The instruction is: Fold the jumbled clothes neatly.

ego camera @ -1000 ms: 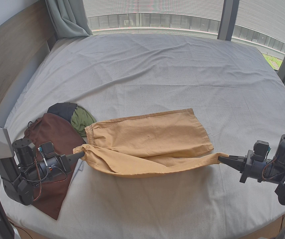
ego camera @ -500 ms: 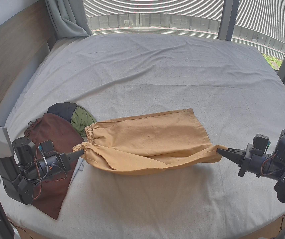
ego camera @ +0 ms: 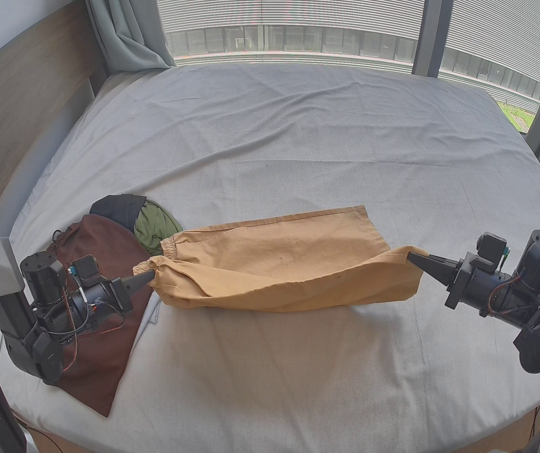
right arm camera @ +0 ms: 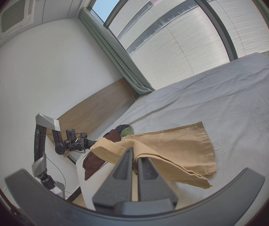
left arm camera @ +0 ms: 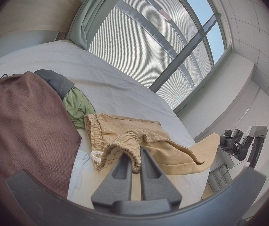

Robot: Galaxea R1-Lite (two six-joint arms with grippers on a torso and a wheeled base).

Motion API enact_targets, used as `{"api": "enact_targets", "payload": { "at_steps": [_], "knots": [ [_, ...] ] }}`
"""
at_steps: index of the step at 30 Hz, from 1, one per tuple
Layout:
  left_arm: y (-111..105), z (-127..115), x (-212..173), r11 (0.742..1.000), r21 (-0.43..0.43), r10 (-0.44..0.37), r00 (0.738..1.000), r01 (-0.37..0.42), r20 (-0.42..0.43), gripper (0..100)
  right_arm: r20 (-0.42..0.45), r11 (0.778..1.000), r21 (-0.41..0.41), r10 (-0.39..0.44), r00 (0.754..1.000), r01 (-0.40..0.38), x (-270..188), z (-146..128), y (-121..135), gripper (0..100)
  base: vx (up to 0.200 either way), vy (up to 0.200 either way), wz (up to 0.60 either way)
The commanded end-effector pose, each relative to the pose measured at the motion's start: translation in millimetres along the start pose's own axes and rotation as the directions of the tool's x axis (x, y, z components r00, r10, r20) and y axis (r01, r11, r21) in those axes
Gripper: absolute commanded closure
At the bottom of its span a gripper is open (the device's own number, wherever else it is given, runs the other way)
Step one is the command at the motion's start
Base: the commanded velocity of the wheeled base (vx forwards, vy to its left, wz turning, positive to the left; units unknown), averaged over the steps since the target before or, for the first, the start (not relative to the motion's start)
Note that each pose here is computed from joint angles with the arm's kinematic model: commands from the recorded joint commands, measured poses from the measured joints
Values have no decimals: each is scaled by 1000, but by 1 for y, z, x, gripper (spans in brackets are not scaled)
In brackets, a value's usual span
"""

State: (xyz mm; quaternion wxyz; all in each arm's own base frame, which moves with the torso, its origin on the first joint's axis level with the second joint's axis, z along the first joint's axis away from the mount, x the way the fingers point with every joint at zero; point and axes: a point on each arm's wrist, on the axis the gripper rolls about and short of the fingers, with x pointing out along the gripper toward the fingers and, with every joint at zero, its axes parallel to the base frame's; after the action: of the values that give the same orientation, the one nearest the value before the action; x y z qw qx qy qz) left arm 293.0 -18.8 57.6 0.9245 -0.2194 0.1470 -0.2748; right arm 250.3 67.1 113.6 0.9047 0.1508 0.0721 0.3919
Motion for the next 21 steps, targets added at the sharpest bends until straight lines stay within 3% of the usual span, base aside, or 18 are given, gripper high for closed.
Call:
{"api": "enact_targets", "payload": {
  "at_steps": [1, 9, 21],
  "knots": [
    [-4, 5, 0, 1000, 13, -9, 1000, 8, 18, 100, 4, 999, 30, 14, 1000, -14, 9, 0, 0, 100, 0, 0, 0],
    [-10, 12, 5, 999, -32, -31, 999, 32, 44, 100, 36, 999, 50, 1, 999, -2, 25, 6, -15, 100, 0, 0, 0],
    [-14, 15, 17, 999, -47, 14, 996, -9, 93, 100, 113, 993, 107, -56, 992, 44, 43, 20, -51, 100, 0, 0, 0]
  ]
}}
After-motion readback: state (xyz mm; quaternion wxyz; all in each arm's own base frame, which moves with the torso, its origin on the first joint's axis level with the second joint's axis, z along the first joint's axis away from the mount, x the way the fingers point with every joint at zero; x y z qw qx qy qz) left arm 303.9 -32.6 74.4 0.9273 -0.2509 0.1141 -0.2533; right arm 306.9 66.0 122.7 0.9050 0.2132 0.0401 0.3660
